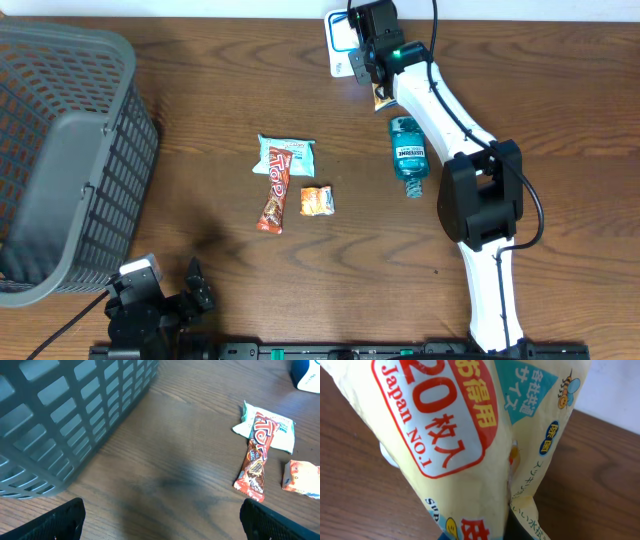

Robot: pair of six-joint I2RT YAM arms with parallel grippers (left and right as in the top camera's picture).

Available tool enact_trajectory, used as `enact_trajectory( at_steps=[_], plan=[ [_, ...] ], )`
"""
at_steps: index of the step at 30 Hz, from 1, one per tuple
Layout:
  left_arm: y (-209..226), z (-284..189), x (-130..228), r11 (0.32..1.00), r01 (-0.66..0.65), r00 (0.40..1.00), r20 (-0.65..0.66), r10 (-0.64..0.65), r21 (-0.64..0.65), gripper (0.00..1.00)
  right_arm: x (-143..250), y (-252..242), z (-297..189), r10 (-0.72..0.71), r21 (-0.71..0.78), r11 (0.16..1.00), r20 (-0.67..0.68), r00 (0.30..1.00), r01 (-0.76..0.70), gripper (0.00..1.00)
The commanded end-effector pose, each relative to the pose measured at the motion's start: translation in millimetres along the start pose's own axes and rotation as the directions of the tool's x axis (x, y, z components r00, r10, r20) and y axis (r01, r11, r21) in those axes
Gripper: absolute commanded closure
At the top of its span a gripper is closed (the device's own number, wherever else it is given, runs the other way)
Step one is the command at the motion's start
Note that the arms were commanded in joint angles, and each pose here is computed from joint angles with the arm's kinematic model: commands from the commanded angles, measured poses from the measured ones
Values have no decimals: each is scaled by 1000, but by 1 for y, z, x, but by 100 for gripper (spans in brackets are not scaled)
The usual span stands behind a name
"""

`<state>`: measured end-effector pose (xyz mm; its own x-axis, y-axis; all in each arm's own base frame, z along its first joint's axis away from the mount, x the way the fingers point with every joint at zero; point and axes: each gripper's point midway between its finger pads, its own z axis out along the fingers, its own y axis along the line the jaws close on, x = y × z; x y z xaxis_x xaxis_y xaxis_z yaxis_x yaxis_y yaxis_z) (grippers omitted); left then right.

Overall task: Scan the item barcode
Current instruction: 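Lift the snack bag and hold it up to the white scanner, then carry the snack bag right and drop it at the table edge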

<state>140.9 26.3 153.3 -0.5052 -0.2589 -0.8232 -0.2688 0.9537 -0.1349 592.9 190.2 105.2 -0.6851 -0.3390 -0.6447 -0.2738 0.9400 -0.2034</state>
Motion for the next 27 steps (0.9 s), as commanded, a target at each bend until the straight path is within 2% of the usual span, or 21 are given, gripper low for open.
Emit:
enact_trajectory(
  at_steps=[1,8,13,16,20,27],
  plan=[
    [1,1,1,1000,-1,1000,-1,1,-7,1,-15,-9,-11,59,15,998,32,998,-60,99],
    [1,1,1,1000,-1,1000,-1,1,-7,1,-14,-58,-58,177,82,982,-77,981,-170,99],
    [1,1,1,1000,-1,1000,-1,1,-7,1,6,-120,-103,296,196,944,-160,942,-264,99],
    [1,1,1,1000,-1,1000,-1,1,-7,1,32,-171,-122,381,341,890,-191,905,-303,99],
    [1,1,1,1000,-1,1000,-1,1,-7,1,82,-247,-139,508,580,753,-213,835,-311,99],
    [1,1,1,1000,-1,1000,-1,1,-7,1,163,-318,-126,655,687,634,-235,718,-354,99]
  ],
)
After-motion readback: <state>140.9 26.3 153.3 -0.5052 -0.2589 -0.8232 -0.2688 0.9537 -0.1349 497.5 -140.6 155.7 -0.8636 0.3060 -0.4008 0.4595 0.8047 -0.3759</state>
